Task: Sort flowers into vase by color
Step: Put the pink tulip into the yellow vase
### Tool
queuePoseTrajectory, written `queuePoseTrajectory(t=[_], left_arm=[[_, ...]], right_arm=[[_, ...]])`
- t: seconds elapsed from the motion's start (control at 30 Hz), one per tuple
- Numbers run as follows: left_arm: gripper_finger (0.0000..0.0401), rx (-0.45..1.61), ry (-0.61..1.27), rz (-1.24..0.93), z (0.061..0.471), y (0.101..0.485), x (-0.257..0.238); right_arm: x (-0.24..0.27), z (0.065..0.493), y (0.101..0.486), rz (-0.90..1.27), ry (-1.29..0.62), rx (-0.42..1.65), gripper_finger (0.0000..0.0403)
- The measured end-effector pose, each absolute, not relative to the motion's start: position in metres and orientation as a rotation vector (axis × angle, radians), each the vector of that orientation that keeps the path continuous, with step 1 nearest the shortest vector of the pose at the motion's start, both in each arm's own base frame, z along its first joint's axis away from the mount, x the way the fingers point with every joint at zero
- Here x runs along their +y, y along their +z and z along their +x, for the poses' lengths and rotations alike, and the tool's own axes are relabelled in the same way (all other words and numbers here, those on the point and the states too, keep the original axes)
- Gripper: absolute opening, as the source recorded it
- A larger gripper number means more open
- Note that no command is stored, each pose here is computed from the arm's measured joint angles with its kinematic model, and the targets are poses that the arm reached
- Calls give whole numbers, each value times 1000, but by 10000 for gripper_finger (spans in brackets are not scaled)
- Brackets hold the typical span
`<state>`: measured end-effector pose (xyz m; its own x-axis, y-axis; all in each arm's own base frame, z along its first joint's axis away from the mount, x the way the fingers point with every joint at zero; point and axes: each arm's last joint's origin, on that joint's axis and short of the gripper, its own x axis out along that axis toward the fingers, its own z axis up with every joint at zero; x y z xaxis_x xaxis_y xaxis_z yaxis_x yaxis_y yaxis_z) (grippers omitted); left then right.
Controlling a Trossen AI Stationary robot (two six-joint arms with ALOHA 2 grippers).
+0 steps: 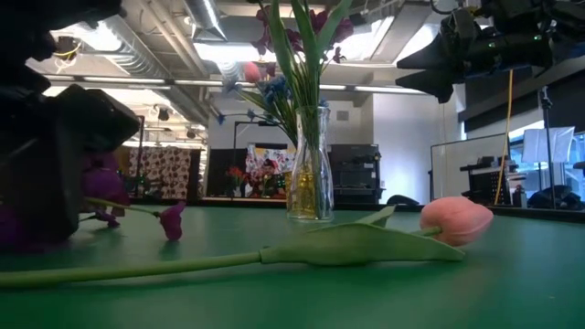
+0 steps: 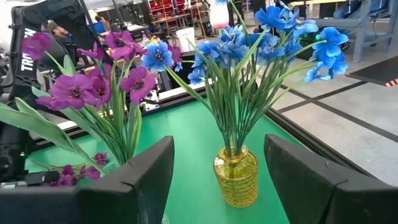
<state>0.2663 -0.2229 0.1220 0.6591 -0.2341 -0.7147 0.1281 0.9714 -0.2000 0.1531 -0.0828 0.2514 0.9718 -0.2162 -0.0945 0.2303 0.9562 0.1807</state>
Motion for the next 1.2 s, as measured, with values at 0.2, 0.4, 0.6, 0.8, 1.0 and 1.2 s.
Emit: queuePoseTrajectory(t=[0.2, 0.4, 0.6, 0.8, 1.0, 1.2], left_arm=[[206, 861, -183, -96, 263, 113, -224], [206, 870, -154, -64, 263, 106, -225], [191, 887, -96, -13, 260, 103, -221], [161, 889, -72, 2, 261, 104, -221], [120, 904, -33, 53, 267, 114, -225], [74, 938, 10, 104, 270, 119, -223]], right_arm=[[-83, 153, 251, 193, -227, 75, 248], [-83, 153, 251, 193, -231, 75, 248], [-83, 153, 251, 193, -231, 76, 248], [-83, 153, 251, 192, -231, 76, 248], [-83, 153, 251, 193, -231, 76, 248], [-83, 153, 251, 193, -231, 76, 248]])
